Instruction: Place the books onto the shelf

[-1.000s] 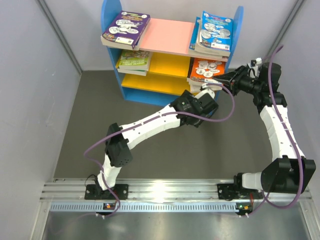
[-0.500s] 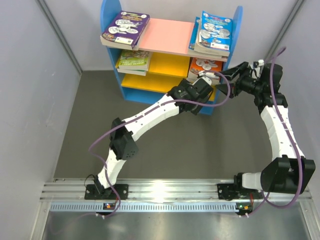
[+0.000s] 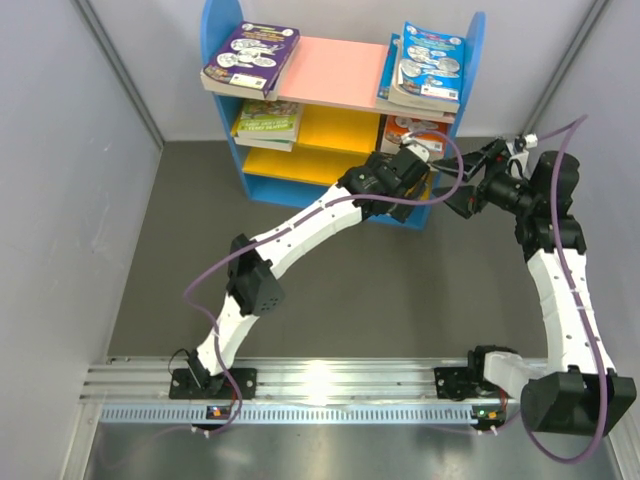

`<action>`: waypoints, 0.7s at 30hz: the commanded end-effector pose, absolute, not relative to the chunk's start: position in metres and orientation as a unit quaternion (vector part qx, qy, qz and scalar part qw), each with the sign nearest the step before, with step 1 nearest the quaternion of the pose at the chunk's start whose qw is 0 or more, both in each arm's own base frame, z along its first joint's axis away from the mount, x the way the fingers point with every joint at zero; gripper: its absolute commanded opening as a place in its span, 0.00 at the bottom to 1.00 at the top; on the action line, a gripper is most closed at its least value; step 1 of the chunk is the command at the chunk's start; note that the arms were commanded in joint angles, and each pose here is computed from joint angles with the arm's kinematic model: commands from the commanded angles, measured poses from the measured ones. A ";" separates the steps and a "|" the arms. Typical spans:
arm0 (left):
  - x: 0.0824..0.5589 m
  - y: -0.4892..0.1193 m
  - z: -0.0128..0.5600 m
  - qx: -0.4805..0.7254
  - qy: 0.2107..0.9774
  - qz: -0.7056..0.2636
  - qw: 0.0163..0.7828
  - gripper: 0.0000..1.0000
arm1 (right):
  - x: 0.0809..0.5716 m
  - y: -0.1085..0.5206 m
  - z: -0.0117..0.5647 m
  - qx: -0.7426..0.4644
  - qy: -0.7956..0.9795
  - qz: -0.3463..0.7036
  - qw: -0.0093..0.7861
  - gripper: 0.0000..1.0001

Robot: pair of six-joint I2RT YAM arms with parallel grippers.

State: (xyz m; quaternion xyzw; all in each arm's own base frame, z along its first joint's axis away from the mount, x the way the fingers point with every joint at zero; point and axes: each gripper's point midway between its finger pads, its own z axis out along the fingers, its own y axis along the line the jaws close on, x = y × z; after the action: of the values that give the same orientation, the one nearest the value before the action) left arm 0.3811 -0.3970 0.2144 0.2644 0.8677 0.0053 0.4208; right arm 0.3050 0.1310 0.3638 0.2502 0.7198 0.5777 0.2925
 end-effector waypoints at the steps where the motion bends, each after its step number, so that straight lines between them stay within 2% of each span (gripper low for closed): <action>1: 0.377 -0.402 0.244 0.234 0.864 -0.034 0.444 0.96 | 0.292 0.131 0.363 0.229 0.724 0.576 0.302 0.79; 10: 0.321 -0.330 0.281 0.161 0.875 -0.062 0.452 0.95 | 0.274 0.137 0.353 0.188 0.745 0.552 0.324 0.87; 15: 0.283 -0.287 0.281 0.147 0.882 -0.080 0.442 0.97 | 0.244 0.163 0.375 0.076 0.743 0.553 0.369 0.96; 16: 0.276 -0.275 0.264 0.147 0.888 -0.069 0.431 0.97 | 0.238 0.166 0.375 0.060 0.745 0.551 0.371 0.98; 17: 0.267 -0.260 0.278 0.134 0.881 -0.079 0.446 0.98 | 0.227 0.170 0.375 0.030 0.745 0.545 0.383 1.00; 21: 0.251 -0.208 0.270 0.080 0.875 -0.060 0.473 0.99 | 0.202 0.170 0.364 -0.009 0.761 0.509 0.403 1.00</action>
State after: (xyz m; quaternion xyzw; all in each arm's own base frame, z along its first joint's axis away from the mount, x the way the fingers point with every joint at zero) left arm 0.2533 -0.2312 0.2726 0.1324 0.8808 -0.0650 0.4499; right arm 0.2210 0.1734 0.3572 0.0547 0.7599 0.5465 0.3477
